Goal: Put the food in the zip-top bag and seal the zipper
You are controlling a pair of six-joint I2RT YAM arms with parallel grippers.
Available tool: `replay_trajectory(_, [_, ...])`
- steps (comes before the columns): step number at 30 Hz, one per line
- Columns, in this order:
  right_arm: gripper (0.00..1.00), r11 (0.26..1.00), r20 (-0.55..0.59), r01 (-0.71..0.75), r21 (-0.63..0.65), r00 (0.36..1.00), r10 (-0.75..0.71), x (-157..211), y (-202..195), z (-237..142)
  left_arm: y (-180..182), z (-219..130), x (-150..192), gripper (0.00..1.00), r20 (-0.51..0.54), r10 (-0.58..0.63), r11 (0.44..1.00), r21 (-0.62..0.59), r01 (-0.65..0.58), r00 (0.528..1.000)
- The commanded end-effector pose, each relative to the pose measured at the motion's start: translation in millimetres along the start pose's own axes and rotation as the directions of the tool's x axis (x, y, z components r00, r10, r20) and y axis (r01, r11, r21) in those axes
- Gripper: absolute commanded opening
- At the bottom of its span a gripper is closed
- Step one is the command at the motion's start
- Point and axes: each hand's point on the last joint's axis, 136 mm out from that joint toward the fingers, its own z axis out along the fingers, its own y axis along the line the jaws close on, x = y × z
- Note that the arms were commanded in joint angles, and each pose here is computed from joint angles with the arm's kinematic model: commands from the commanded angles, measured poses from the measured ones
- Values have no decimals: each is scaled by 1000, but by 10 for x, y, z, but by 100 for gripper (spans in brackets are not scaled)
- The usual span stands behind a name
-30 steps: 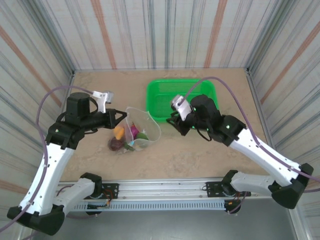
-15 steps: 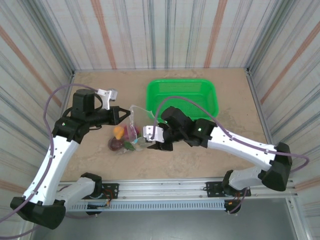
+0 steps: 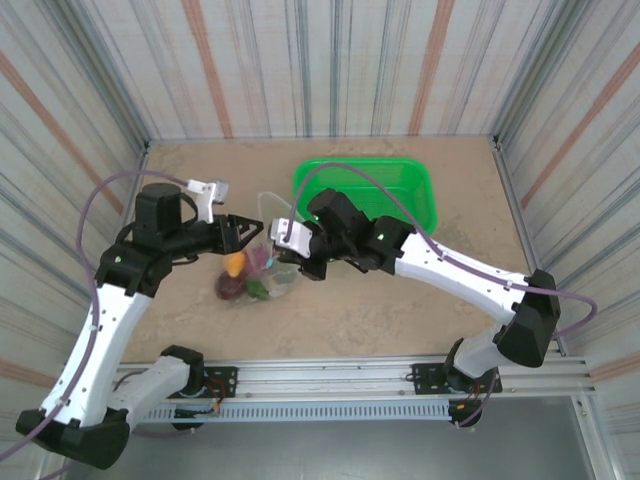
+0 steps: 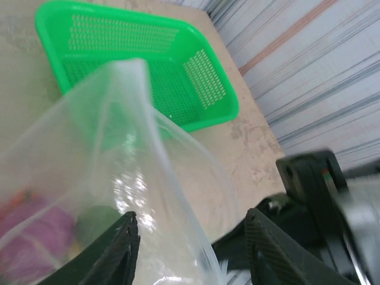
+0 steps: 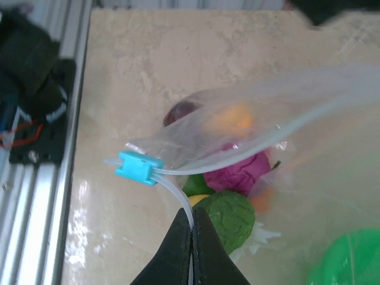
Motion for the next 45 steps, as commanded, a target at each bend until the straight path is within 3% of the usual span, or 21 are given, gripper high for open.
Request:
replay_trajectory(1, [0, 975, 71, -223, -5, 972, 223, -278, -132, -196, -116, -242, -161, 54, 100, 85, 996, -29, -82, 991])
replay_trajectory(6, [0, 952, 82, -306, 20, 949, 303, -338, -194, -307, -246, -341, -174, 50, 147, 214, 977, -32, -211, 966])
replay_trajectory(12, [0, 894, 63, -446, 44, 894, 443, -349, -297, -409, -485, -431, -148, 50, 228, 402, 912, -17, -409, 887])
replay_trajectory(16, [0, 873, 33, -486, 36, 874, 485, -301, -265, -391, -555, -312, -3, 50, 233, 489, 862, 21, -507, 841])
replay_trajectory(18, [0, 867, 34, -497, 34, 868, 496, -297, -259, -400, -587, -242, 117, 49, 233, 557, 814, 37, -579, 797])
replay_trajectory(22, [0, 861, 40, -508, 1, 861, 508, -329, -203, -409, -563, -127, 305, 52, 249, 738, 654, -35, -755, 628])
replay_trajectory(25, [0, 862, 48, -506, -24, 861, 506, -376, -144, -424, -519, -46, 305, 52, 257, 786, 600, -99, -794, 562])
replay_trajectory(32, [0, 868, 42, -495, -43, 867, 497, -399, -67, -418, -383, 132, 164, 39, 247, 809, 581, -201, -788, 533])
replay_trajectory(41, [0, 872, 54, -486, -52, 871, 489, -441, -38, -478, -401, 181, 208, 9, 236, 810, 579, -170, -798, 537])
replay_trajectory(45, [0, 872, 61, -486, -54, 870, 488, -460, -36, -487, -351, 149, 228, 9, 235, 798, 598, -184, -780, 555])
